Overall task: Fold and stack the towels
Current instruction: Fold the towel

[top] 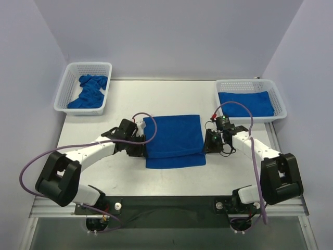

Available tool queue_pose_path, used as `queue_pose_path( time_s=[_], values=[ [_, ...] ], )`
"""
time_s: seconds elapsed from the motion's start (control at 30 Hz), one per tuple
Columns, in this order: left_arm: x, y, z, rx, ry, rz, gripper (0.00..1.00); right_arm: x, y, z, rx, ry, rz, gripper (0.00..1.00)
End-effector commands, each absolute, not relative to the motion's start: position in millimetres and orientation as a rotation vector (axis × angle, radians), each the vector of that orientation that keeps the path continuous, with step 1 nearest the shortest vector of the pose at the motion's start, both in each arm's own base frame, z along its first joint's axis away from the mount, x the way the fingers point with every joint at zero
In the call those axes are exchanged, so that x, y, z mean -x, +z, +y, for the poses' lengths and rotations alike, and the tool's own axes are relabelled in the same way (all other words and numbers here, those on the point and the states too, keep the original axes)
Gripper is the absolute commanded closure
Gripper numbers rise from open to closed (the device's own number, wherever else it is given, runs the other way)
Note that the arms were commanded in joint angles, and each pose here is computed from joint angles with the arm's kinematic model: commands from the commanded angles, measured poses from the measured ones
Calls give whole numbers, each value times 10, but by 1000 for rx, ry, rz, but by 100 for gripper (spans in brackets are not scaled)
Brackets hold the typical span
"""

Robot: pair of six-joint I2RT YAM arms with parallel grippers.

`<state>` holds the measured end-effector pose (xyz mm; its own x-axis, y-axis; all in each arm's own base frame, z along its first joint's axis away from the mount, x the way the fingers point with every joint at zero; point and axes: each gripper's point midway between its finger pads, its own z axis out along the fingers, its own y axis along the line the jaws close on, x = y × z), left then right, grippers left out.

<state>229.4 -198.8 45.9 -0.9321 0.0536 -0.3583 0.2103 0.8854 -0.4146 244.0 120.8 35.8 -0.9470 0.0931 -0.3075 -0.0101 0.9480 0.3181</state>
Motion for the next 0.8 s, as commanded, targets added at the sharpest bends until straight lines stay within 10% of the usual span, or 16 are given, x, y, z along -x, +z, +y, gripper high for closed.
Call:
queue_pose_path(
  time_s=[0.0, 0.27, 0.77],
  values=[
    [-2095, 553, -2034, -264, -730, 2716, 56, -2168, 381, 1230, -73, 510, 2836, 76],
    [-2024, 884, -2021, -349, -777, 2580, 13, -1790, 529, 1221, -7, 535, 2881, 41],
    [-2383, 808, -2168, -745, -469, 2491, 18, -2203, 744, 1193, 278, 395, 2778, 40]
  ],
)
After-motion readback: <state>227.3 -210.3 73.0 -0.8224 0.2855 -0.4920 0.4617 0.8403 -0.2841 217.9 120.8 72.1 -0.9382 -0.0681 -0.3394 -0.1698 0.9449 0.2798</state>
